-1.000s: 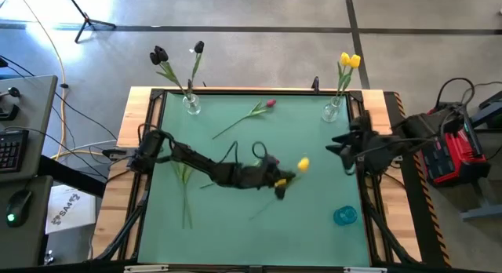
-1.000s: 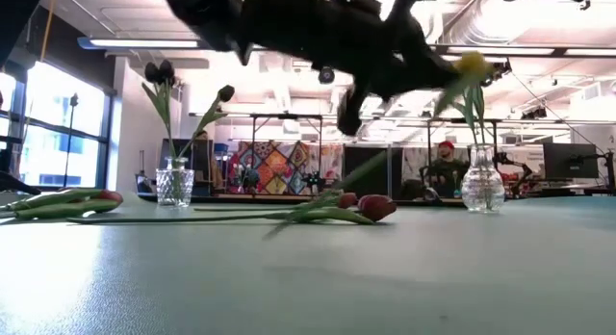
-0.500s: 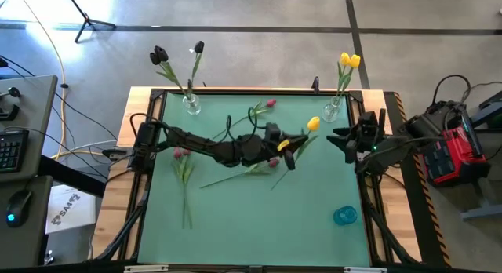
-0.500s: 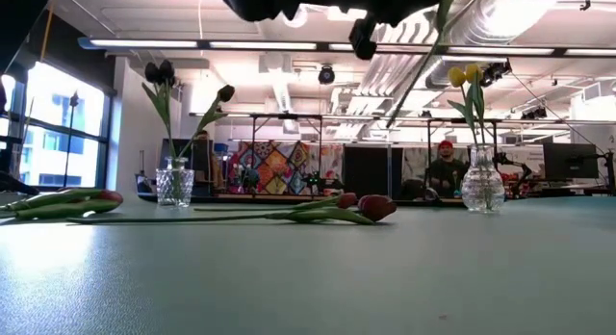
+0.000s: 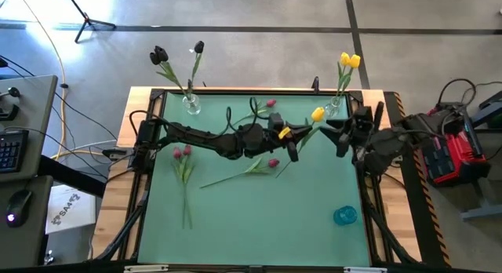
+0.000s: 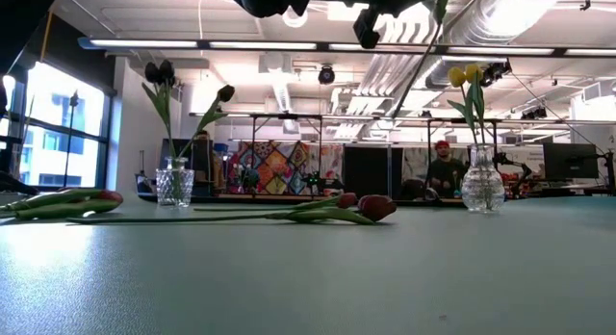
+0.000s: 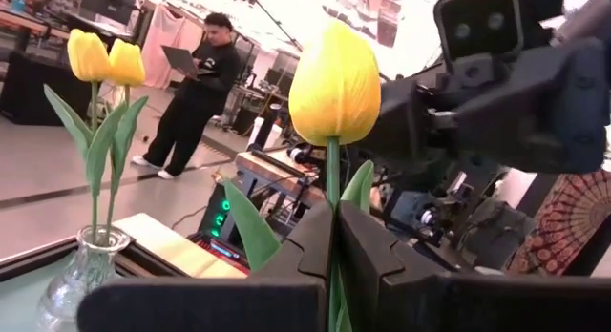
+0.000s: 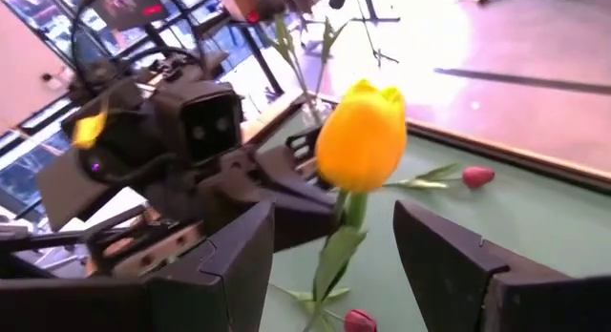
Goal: Sort flowers into vase by color
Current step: Put the yellow flower into the right transparent vase
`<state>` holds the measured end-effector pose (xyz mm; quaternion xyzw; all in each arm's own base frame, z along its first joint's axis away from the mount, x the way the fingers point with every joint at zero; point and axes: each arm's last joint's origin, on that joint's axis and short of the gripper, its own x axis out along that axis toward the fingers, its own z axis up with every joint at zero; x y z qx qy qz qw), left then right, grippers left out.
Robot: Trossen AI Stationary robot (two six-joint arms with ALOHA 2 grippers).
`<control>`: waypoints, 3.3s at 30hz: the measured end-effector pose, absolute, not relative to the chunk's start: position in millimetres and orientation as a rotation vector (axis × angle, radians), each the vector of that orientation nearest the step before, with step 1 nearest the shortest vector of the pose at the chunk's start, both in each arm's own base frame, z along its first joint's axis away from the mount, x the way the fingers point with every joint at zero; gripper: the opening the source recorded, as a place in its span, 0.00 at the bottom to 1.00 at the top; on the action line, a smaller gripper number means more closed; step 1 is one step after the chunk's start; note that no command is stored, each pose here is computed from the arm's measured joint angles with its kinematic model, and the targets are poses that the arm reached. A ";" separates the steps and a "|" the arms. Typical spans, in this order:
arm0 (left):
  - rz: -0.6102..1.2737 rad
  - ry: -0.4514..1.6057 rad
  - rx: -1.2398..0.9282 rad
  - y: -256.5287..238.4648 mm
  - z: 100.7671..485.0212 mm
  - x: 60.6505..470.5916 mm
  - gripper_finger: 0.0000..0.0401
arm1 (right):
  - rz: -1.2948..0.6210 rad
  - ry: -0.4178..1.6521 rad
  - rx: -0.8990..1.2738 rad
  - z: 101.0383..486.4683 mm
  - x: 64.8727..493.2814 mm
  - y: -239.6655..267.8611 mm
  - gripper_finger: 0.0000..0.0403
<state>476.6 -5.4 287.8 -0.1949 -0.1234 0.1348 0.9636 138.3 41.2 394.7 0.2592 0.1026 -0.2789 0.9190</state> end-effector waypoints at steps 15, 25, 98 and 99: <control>0.256 -0.246 -0.399 -13.0 287.8 476.5 0.00 | -0.591 0.285 0.562 388.3 166.5 25.4 0.36; 0.257 -0.243 -0.410 -12.9 287.2 476.5 0.00 | -0.575 0.322 0.561 385.6 171.9 22.4 0.03; 0.156 0.274 -0.478 168.4 239.8 443.4 0.36 | -1.397 0.279 0.134 446.7 89.7 -92.5 0.01; 0.156 0.274 -0.478 168.4 239.8 443.4 0.36 | -1.402 0.304 0.132 444.5 91.0 -93.7 0.01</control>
